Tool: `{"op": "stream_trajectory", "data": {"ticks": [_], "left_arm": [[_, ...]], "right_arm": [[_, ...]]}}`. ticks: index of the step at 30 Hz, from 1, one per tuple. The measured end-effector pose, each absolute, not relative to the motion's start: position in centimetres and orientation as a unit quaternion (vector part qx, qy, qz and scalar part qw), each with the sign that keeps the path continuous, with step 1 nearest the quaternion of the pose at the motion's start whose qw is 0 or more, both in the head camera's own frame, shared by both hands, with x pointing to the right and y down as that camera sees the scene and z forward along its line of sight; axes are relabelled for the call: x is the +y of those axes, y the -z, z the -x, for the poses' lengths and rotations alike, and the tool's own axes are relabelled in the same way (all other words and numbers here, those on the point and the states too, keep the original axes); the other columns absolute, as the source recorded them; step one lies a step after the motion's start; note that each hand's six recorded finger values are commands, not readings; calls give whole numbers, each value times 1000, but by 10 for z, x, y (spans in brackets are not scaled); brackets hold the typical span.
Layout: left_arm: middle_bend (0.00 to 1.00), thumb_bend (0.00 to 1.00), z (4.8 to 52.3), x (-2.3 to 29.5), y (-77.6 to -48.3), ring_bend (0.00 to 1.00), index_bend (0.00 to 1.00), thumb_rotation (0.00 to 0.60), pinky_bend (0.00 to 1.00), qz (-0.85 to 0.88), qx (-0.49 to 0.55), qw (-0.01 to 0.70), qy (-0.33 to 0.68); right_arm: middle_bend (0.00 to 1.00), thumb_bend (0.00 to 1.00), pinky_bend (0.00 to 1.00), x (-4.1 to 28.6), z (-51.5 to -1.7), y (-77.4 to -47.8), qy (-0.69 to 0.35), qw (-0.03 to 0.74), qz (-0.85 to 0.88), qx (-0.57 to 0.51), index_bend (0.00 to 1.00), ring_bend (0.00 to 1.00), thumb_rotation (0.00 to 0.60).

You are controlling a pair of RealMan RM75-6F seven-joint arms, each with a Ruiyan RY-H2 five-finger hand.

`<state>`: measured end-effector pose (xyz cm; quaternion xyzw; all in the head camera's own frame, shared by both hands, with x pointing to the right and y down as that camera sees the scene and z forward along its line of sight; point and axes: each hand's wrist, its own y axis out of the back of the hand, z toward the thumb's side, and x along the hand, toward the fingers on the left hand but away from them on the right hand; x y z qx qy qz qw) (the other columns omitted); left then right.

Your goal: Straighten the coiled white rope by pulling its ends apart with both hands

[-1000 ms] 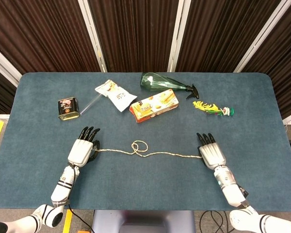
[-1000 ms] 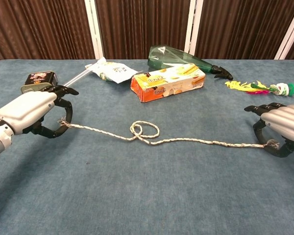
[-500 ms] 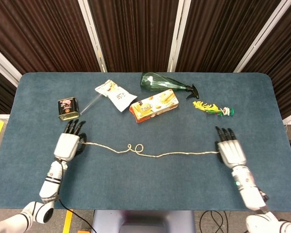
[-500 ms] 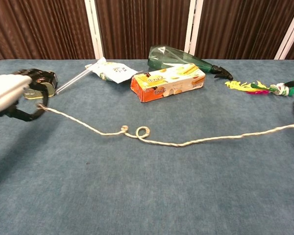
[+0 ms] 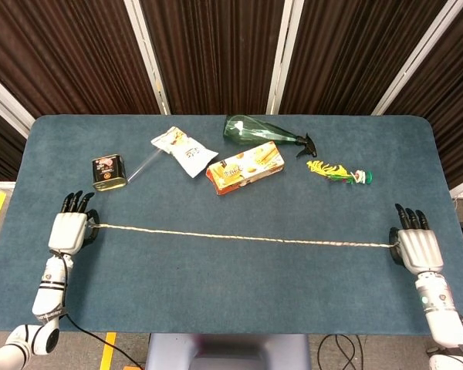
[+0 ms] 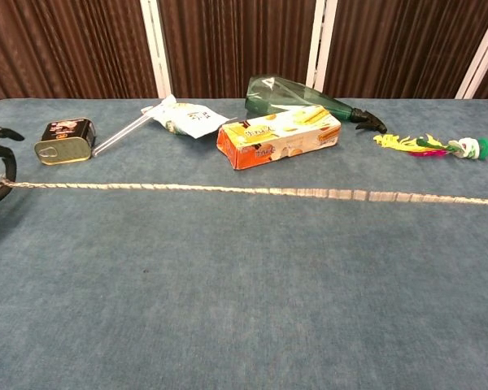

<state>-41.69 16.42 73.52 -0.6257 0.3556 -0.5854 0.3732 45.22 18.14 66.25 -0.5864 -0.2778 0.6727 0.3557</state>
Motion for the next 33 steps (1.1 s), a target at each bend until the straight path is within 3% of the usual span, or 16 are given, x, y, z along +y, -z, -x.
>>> {"op": "stream_trajectory", "data": {"ticks": [13,25,27,28,30,31,33], "left_arm": [[118,430,429,175,-754,0,616,600,84,627,353,345,602],[115,430,424,182,-765,0,590,600,84,639,338,337,604],[105,430,424,183,-766,0,472,600,85,639,336,336,605],[97,430,425,183,-766,0,382,600,85,639,336,335,606],[71,430,426,184,-767,0,158,600,82,639,335,331,608],[49,428,427,184,-768,0,56,600,78,639,334,327,610],[10,427,430,185,-769,0,0,600,74,640,329,322,616]], "right_arm": [[63,602,0,191,-442,-693,-679,332,602,-258,744,0,600],[64,602,0,198,-431,-715,-683,325,612,-232,622,0,600],[51,602,0,198,-432,-715,-685,324,611,-230,491,0,600],[39,602,0,199,-433,-716,-687,322,611,-227,413,0,600],[3,586,0,199,-436,-716,-694,318,608,-218,152,0,600],[0,565,0,199,-438,-715,-696,318,607,-214,90,0,600],[0,492,0,200,-442,-713,-704,316,602,-205,1,0,600]]}}
